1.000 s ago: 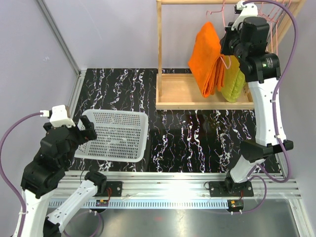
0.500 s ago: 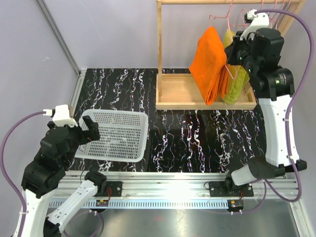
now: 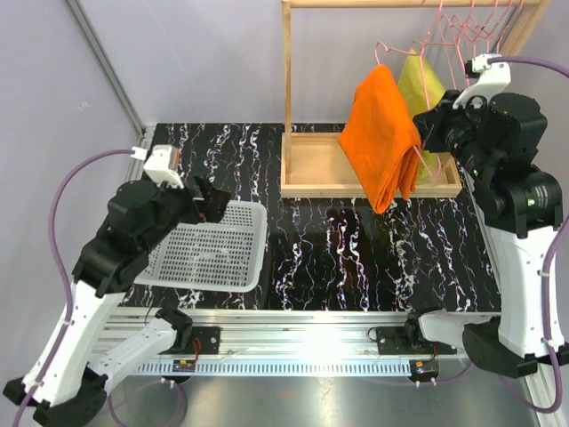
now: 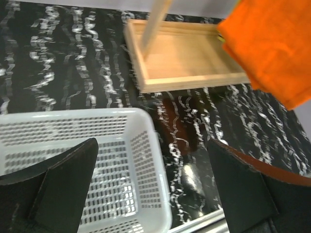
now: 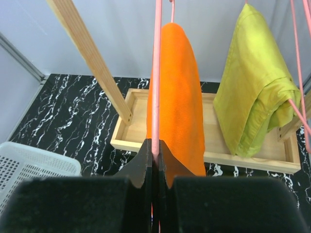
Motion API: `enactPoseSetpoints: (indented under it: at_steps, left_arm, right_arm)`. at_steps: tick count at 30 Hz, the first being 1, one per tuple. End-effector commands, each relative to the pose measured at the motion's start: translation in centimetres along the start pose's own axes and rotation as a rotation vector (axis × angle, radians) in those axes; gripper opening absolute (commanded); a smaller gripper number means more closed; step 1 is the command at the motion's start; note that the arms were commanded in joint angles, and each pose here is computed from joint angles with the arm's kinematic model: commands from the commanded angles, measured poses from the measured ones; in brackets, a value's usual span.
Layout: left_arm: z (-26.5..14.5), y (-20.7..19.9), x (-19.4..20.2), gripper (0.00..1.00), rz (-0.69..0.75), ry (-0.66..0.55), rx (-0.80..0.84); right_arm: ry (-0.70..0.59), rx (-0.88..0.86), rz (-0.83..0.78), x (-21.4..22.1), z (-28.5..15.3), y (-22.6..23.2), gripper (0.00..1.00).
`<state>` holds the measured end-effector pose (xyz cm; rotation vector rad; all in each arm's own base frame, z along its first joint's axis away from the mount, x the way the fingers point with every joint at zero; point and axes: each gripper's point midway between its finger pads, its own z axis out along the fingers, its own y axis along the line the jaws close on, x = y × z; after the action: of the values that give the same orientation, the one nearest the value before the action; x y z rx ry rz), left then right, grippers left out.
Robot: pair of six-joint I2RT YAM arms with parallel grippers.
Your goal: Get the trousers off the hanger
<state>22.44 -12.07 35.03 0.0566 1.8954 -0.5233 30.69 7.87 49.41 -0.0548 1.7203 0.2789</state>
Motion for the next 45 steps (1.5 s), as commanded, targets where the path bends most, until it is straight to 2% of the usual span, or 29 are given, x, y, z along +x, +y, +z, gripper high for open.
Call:
enactPoseSetpoints:
  at_steps: [1,6,13,14,20,25,30,34,45]
  left_arm:
    - [0.4,-5.2,-3.9,0.99,-0.011,-0.11,0.187]
    - [2.6,-9.5,-3.7,0.99,0.076,-0.112,0.214]
    - [3.8,-19.5,-1.9,0.99,0.291,-0.165,0.267]
    - [4.7,-20.9,-0.7,0.99,0.351,-0.151,0.271]
    - [5.0,-27.9,1.2,0.99,0.411,-0.175,0.401]
    - [4.3,-32.6,2.6,0.99,0.379,-0.2,0.566]
    - [4.7,-35.1,3.3,0.99,0.349,-0.221,0.634]
    - [6.9,-36.0,4.6,0.99,0.384,-0.208,0.572]
    - [10.6,-34.9,5.9,0.99,0.438,-0.223,0.404]
  right_arm:
    - [-0.28,-0.104,0.03,-6.8,-4.3,2.1,0.0]
    - [-0.247,-0.142,0.072,-5.0,-5.5,2.6,0.0]
    - [-0.183,-0.095,0.117,-2.0,-6.5,1.6,0.0]
    - [-0.177,-0.085,0.124,-1.7,-6.6,1.4,0.0]
    - [-0.139,-0.065,0.147,0.1,-6.9,1.0,0.0]
    - [-0.163,-0.07,0.136,0.7,-7.5,0.9,0.0]
    - [-0.189,-0.096,0.131,0.8,-7.5,1.2,0.0]
    - [-0.211,-0.117,0.135,0.5,-7.6,1.5,0.0]
    - [-0.255,-0.178,0.143,-2.1,-8.8,2.8,0.0]
